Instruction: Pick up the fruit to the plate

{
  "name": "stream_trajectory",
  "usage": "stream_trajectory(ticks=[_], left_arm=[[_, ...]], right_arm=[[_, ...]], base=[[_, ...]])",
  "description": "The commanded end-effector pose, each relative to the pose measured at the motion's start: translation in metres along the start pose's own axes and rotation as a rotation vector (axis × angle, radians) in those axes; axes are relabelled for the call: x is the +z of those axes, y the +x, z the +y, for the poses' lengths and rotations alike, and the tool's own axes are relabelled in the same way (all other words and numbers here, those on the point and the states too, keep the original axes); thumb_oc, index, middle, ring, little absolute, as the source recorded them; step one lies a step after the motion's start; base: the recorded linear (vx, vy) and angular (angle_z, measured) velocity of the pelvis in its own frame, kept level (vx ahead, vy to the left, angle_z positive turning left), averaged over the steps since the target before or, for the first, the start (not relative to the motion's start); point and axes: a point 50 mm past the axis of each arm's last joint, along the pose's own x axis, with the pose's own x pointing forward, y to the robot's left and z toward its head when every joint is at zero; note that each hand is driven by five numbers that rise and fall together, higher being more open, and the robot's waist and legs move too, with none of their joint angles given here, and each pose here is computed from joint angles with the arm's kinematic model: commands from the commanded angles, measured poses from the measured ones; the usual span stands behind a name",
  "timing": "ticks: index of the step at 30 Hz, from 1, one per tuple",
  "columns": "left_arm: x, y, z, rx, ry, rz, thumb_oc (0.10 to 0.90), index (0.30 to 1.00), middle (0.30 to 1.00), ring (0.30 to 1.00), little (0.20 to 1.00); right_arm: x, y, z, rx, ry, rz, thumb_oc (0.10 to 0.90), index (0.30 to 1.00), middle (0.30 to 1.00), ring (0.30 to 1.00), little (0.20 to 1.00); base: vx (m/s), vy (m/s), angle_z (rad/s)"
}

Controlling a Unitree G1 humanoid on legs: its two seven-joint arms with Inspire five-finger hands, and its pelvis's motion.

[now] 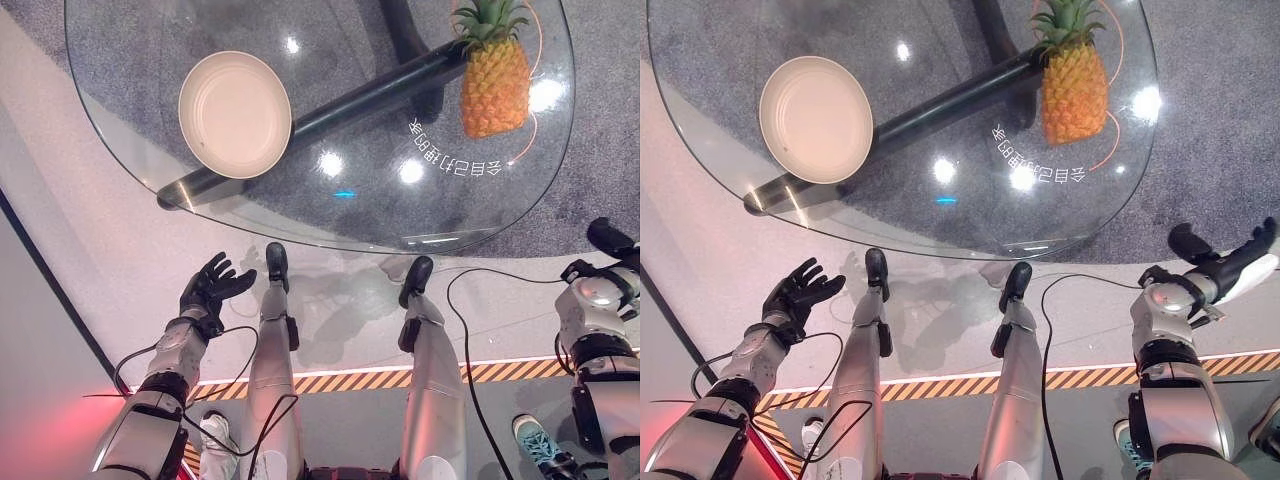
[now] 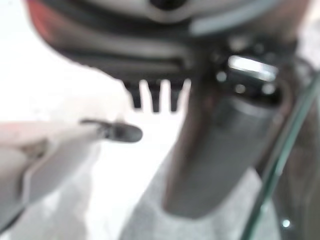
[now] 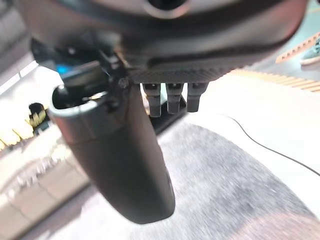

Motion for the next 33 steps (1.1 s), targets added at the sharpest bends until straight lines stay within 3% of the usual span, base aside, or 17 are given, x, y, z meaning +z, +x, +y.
stream_trajectory(ticks=[1, 15, 33], left_arm=[[-0.024, -0.017, 0.027, 0.079, -0.006, 0.051, 0.800, 0.900, 0.900, 0.900, 0.900], [-0.032, -0.018, 0.015, 0.066, -0.043, 0.049, 0.800, 0.900, 0.900, 0.900, 0.900], [-0.046, -0.021, -0.001, 0.053, -0.071, 0.056, 0.800, 0.900, 0.900, 0.900, 0.900]], right_arm=[[0.050, 0.030, -0.036, -0.228, 0.122, -0.193, 0.800, 0.900, 0.900, 0.900, 0.900], [0.151, -0.034, 0.009, -0.065, 0.359, -0.705, 0.800, 0.900, 0.900, 0.900, 0.900], [0.183, -0.122, 0.030, 0.260, 0.423, -0.995, 0.800, 0.900, 0.900, 0.900, 0.900]], base=[[-0.01, 0.030, 0.02], [-0.02, 0.041, -0.01], [0.00, 0.017, -0.01]])
